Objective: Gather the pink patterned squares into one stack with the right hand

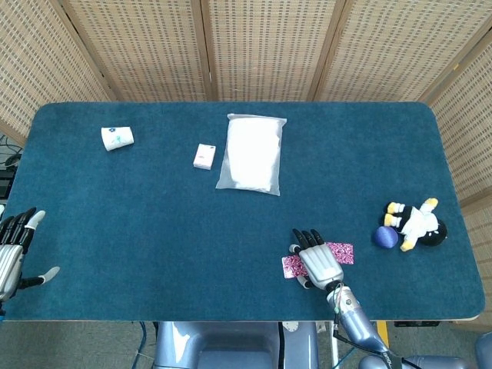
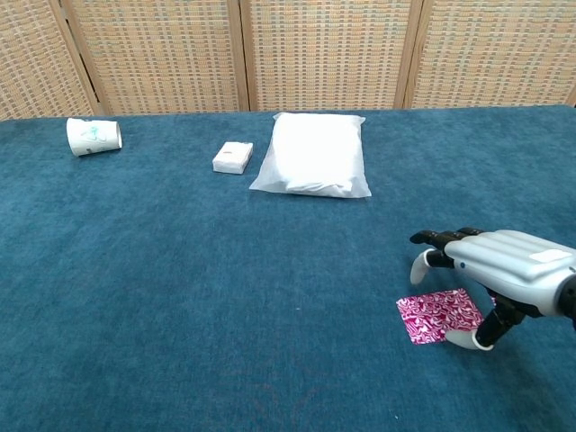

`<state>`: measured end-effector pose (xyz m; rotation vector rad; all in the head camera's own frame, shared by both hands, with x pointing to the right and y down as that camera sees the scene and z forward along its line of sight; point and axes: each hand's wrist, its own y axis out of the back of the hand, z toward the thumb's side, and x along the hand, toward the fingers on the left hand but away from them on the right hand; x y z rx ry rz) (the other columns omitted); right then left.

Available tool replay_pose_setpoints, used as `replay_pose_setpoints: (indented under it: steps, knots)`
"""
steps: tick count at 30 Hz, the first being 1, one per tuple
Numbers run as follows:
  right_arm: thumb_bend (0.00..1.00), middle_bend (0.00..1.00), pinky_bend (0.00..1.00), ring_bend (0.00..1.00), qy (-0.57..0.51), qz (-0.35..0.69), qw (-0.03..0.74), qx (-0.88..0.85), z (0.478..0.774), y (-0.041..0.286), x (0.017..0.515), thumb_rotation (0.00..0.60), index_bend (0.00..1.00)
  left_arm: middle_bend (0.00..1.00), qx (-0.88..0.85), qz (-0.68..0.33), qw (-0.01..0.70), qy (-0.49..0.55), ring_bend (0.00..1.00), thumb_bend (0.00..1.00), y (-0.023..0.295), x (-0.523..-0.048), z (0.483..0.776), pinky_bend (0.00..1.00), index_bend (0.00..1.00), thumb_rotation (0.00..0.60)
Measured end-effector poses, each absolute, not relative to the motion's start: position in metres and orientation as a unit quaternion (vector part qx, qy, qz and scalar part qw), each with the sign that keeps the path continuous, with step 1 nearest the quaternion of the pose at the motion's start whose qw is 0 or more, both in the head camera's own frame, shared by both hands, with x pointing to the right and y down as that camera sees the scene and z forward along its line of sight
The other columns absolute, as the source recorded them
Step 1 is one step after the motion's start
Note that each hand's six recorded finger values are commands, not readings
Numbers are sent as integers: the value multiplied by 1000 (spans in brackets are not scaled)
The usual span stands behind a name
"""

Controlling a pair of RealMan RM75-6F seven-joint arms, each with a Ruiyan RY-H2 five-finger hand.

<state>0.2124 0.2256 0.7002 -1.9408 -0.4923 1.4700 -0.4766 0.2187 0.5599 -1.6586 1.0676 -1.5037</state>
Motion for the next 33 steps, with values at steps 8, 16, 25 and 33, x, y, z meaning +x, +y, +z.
replay_pose_setpoints:
  steps: [8,16,25,33]
  knots:
    - [337,0,0,0,-200,551,322,-743,691,220,211,600,233,0,-633,-573,323,408,0,0,219,-477,560,0,0,600]
    - [337,0,0,0,-245,568,324,-716,681,191,240,600,233,0,-634,-573,324,407,0,0,219,-477,560,0,0,600]
    - [328,0,0,0,-271,595,280,-703,694,186,273,600,233,0,-633,-573,325,407,0,0,219,-476,560,0,0,600]
    - [260,0,0,0,-271,598,253,-711,703,199,287,600,295,0,-632,-573,326,407,0,0,219,-476,560,0,0,600]
